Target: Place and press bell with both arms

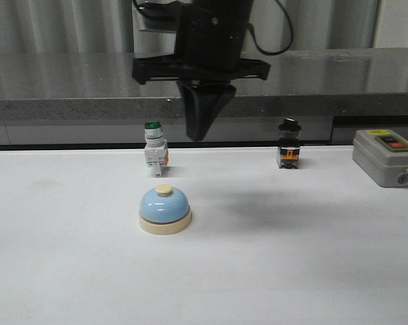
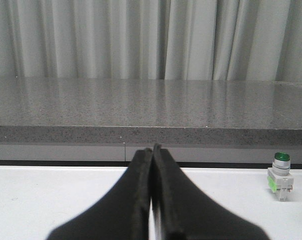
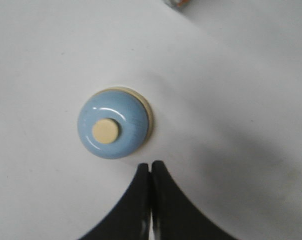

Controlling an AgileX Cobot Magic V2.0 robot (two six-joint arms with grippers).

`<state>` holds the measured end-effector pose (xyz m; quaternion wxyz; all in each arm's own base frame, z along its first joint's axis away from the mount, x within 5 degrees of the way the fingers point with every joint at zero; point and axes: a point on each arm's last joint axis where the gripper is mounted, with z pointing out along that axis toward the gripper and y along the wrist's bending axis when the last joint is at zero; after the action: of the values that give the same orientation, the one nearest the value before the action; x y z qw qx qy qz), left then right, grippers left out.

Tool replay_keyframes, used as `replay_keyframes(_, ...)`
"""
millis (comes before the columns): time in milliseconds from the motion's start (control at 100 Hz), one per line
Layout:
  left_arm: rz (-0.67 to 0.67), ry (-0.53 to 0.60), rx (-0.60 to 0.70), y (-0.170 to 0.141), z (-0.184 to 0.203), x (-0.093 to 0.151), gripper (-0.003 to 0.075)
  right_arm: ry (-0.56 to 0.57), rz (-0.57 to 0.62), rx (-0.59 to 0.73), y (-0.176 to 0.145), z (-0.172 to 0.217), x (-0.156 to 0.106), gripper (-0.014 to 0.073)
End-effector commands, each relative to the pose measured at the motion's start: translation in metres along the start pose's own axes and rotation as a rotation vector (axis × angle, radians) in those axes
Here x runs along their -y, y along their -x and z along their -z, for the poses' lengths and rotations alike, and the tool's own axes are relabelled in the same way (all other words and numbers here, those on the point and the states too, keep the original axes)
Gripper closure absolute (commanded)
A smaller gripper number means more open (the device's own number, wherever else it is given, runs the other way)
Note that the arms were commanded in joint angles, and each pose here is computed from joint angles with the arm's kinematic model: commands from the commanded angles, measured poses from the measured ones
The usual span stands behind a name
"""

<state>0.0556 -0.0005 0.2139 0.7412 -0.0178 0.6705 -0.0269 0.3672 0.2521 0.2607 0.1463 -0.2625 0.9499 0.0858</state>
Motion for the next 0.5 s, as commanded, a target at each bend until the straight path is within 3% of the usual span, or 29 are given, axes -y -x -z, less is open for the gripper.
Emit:
replay_keyframes(0, 0.014, 0.000, 0.066, -0.006, 0.002, -0.001, 0.0741, -0.004, -0.024, 0.098, 0.002, 0.045, 0.012, 0.0656)
replay_keyframes(490, 0.014, 0.000, 0.066, -0.006, 0.002, -0.001, 0.0741, -0.086, -0.280, 0.101, -0.045, 0.071, 0.100, 0.0656)
